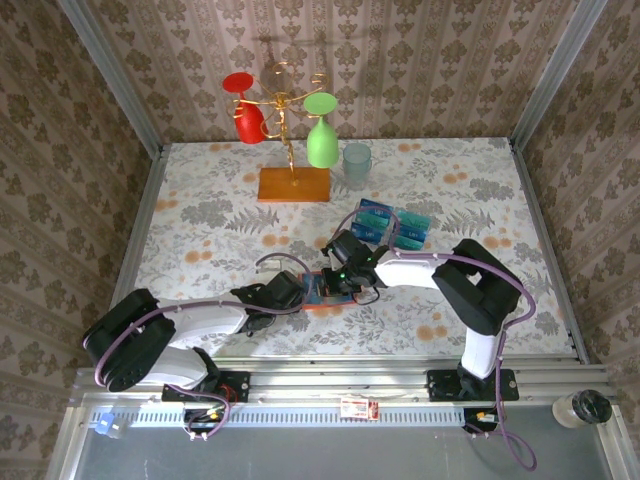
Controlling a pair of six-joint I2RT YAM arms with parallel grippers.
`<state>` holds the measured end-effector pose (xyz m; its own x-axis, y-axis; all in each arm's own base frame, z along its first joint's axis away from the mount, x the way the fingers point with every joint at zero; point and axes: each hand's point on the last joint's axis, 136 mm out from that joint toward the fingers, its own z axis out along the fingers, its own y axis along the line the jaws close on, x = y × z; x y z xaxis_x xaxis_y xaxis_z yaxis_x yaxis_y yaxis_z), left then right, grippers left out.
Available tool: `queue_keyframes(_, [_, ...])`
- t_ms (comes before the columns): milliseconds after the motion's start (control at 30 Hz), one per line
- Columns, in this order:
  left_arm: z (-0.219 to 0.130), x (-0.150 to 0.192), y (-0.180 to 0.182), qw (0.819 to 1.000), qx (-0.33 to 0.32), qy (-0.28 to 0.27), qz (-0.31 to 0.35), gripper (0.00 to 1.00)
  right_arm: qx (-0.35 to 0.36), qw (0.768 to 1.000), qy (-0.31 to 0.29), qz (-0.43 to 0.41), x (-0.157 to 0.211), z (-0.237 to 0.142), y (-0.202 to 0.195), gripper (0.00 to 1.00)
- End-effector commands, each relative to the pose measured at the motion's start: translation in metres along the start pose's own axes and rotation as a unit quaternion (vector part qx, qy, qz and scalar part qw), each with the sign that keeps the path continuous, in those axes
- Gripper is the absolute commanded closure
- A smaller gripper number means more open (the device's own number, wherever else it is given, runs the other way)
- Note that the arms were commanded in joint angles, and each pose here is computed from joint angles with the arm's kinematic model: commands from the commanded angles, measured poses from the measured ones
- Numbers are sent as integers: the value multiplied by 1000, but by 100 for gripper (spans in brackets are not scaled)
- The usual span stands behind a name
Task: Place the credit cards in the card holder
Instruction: Insert the credit card into the card slot.
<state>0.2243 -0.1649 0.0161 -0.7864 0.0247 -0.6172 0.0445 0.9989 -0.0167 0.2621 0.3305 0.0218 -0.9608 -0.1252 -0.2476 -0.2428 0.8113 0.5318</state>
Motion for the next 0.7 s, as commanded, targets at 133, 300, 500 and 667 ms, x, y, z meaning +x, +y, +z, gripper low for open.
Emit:
queue_keyframes(133, [2, 7, 6, 1000, -8, 16, 10, 0, 6, 1000, 16, -7, 3, 6, 4, 98])
queue_keyframes(300, [-7, 4, 20, 1000, -26, 9, -3, 0, 10, 1000, -1, -8, -7, -8, 2, 98])
queue_keyframes(500, [-11, 2, 27, 1000, -27, 4, -13, 0, 12, 1000, -16, 1, -17, -19, -3, 99])
queue_keyframes(667, [-9, 2, 26, 1000, -26, 6, -11, 0, 11, 1000, -16, 2, -21, -17, -4, 100])
